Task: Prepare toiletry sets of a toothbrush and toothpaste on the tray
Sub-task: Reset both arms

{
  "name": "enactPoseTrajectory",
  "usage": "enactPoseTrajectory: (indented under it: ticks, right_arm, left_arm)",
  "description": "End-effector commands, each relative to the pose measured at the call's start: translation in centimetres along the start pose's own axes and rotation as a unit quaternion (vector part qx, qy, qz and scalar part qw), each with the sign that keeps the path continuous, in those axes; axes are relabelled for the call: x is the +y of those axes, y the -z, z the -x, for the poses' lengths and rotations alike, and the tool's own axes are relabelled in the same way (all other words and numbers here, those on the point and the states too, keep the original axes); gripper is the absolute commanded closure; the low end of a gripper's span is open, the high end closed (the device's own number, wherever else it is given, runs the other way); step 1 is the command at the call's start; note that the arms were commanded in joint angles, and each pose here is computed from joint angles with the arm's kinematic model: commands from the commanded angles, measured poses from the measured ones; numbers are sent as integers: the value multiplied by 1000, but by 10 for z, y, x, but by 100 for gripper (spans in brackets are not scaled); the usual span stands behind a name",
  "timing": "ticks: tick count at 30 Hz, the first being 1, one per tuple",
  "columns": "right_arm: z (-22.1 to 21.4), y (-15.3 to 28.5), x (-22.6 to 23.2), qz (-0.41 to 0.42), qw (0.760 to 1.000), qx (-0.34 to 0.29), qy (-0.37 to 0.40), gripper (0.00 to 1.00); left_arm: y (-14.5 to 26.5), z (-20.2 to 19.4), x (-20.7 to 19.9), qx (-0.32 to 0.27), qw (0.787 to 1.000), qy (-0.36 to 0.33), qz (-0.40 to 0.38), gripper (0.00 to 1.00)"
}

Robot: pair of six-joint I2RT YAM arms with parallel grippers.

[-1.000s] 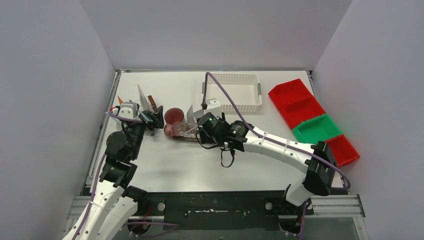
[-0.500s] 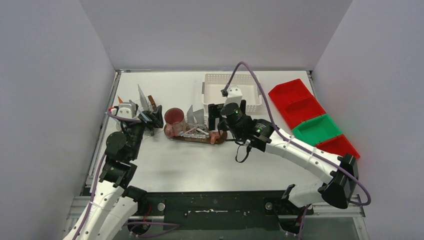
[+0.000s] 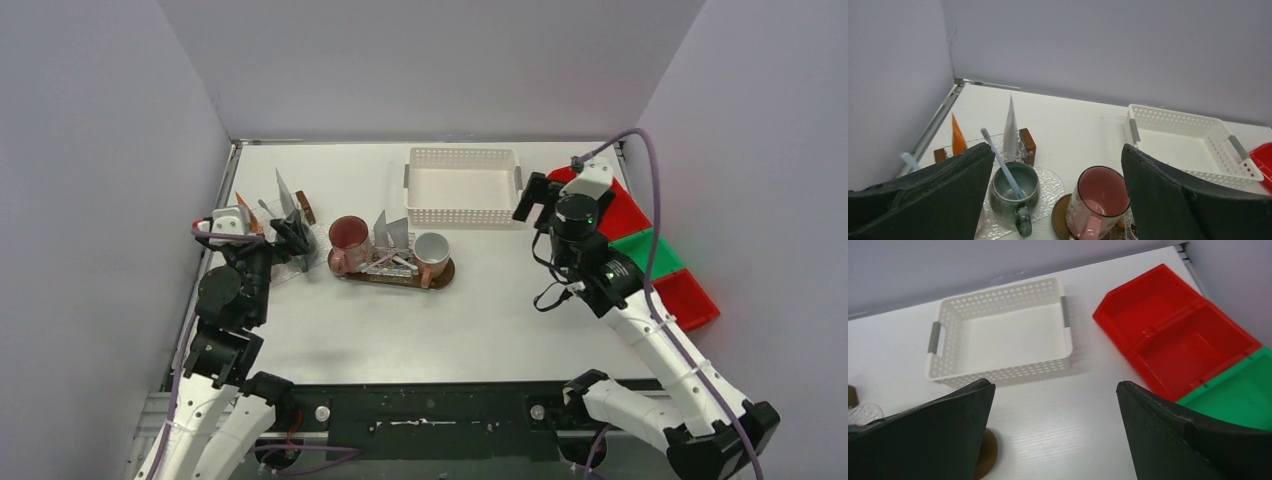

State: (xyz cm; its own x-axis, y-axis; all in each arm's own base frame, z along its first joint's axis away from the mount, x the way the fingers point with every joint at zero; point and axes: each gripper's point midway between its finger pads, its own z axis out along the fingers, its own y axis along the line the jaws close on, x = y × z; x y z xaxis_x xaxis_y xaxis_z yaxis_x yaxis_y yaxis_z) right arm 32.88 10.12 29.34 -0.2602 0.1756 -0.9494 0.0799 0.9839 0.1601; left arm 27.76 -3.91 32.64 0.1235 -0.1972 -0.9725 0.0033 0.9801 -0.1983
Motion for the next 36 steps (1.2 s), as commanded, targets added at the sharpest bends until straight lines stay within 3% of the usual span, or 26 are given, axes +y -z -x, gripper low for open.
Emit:
enactPoseTrajectory:
  ticks: [1,8,17,20,36]
  right_arm:
    - [27,25,-50,-73,995,-67,-7,0]
    - [32,76,-102,-121,983,-136,-25,0]
    - [24,115,-137,-136,971,-194,-39,0]
    - [17,118,-143,-141,970,-196,-39,0]
    - [6,129,-156,-145,961,-224,-79,0]
  left_arm:
    - [25,46,32,-38,996,18,79,3]
    - [77,83,53,-91,991,22,92,3]
    - [118,77,64,-143,985,64,69,3]
    - [114,63,60,-101,992,45,61,3]
    - [100,27,46,-80,995,51,26,3]
